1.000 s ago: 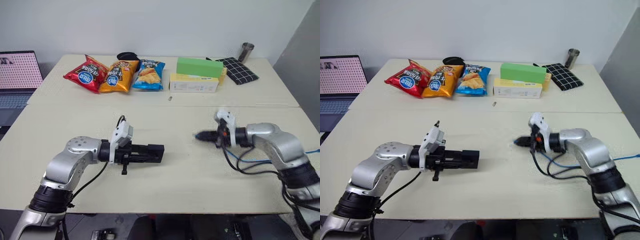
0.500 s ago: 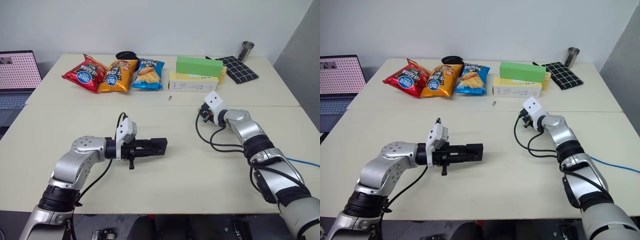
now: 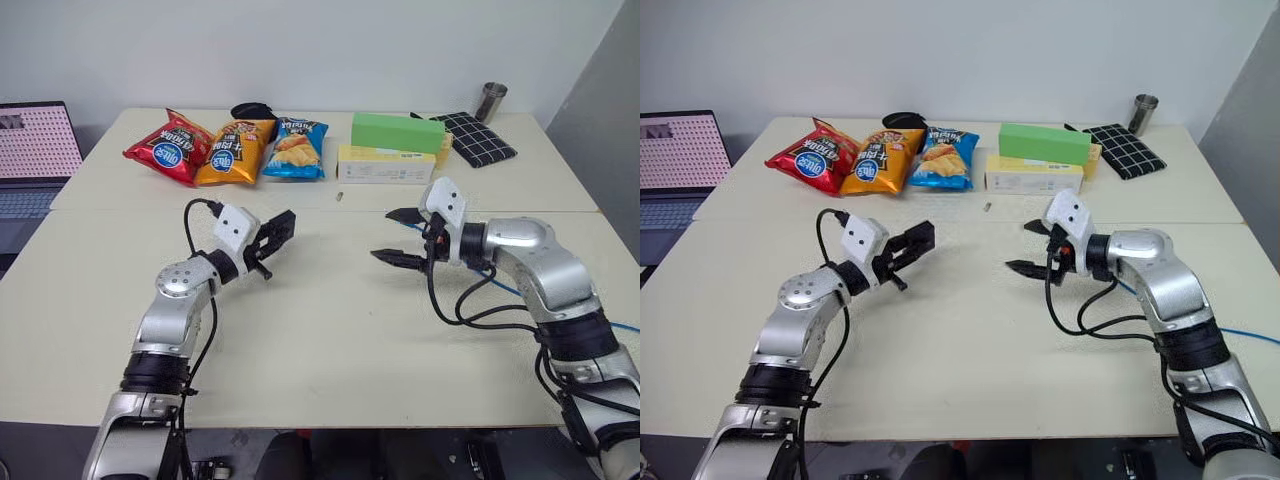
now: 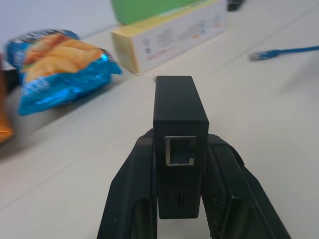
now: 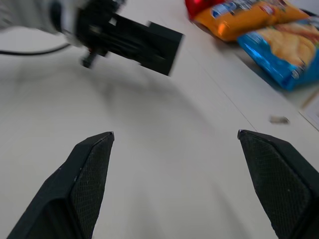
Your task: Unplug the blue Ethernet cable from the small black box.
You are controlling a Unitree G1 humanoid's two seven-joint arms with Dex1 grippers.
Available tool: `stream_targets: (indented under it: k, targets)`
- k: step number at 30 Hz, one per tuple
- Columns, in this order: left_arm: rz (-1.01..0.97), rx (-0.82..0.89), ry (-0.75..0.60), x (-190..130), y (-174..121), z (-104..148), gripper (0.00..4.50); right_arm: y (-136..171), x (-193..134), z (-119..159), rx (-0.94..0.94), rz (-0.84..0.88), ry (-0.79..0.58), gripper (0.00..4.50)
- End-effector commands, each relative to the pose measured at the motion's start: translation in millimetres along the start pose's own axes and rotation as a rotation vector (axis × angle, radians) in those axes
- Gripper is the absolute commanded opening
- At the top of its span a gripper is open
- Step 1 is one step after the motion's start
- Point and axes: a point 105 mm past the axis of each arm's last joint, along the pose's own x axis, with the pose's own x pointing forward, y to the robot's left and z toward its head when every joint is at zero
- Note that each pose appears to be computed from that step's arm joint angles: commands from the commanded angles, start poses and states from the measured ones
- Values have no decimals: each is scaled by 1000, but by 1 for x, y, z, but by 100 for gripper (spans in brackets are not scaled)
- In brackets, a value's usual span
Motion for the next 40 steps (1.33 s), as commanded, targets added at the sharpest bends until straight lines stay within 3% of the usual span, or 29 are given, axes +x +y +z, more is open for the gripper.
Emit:
stream_targets:
  k: [1,8,10,20,21,25,31,40]
  targets:
    - [132,-9,-55,-1,21,-1,79,15,2,13,-5,35,-23,424]
    - [208,-142,-28,0,22,-30,79,15,8,12,7,4,-15,424]
    - [203,-167,-5,-1,20,-36,150,15,8,11,8,-3,-13,427]
    - [181,-121,44,-33,13,-47,331,15,10,2,33,-60,-4,427]
    - [181,-108,51,-41,11,-47,374,14,10,0,42,-82,-6,427]
    - [186,-44,89,-63,7,-39,374,10,1,-12,85,-169,-9,427]
    - [28,23,165,-86,1,-9,374,0,-38,-27,152,-272,18,427]
    - [-110,18,155,-93,7,31,374,-17,-72,-35,172,-363,54,427]
